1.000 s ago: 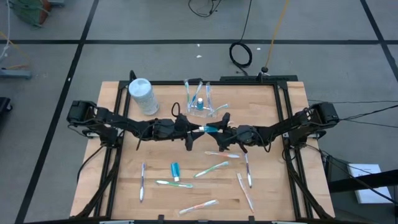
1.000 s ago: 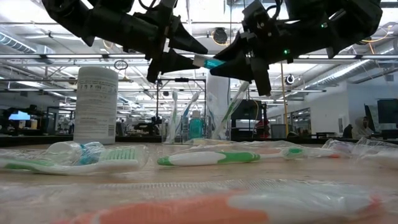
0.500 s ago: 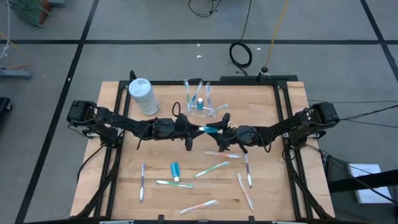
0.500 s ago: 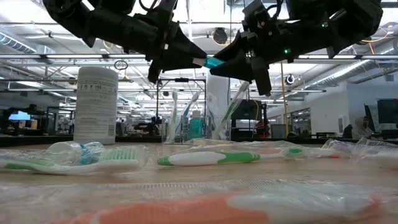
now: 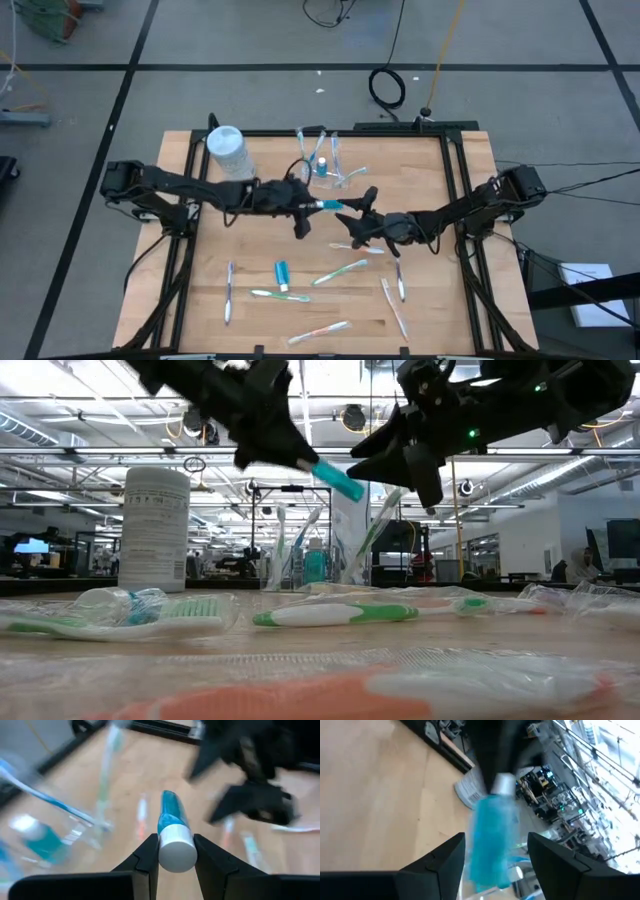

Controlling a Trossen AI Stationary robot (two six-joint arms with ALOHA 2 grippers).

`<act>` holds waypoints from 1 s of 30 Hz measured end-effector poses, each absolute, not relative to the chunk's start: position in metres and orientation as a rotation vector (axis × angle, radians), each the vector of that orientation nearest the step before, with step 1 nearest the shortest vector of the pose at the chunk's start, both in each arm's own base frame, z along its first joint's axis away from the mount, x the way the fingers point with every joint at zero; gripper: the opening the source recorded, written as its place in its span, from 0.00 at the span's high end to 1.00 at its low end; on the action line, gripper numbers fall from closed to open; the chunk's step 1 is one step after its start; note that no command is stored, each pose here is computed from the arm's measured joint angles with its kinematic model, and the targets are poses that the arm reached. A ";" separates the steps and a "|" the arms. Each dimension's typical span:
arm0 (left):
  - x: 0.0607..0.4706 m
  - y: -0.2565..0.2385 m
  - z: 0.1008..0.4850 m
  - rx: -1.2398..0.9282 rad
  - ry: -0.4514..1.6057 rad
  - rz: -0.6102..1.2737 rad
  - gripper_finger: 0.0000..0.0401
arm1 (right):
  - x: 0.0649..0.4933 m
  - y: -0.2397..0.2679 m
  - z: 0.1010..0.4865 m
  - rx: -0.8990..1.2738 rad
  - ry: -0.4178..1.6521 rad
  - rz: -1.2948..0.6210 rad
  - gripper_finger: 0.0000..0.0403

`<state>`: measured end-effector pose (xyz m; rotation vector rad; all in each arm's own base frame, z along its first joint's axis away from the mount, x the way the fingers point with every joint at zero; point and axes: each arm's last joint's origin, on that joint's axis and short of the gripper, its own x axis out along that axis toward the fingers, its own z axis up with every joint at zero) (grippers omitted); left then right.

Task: Pick & Place toothbrushing station
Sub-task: Put the mouthwash into the transparent organizer

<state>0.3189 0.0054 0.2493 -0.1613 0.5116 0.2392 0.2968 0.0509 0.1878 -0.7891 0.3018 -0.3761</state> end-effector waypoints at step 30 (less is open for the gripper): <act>0.338 0.127 0.229 0.463 1.000 0.058 0.76 | 0.285 0.061 0.159 -0.379 0.422 -0.213 0.48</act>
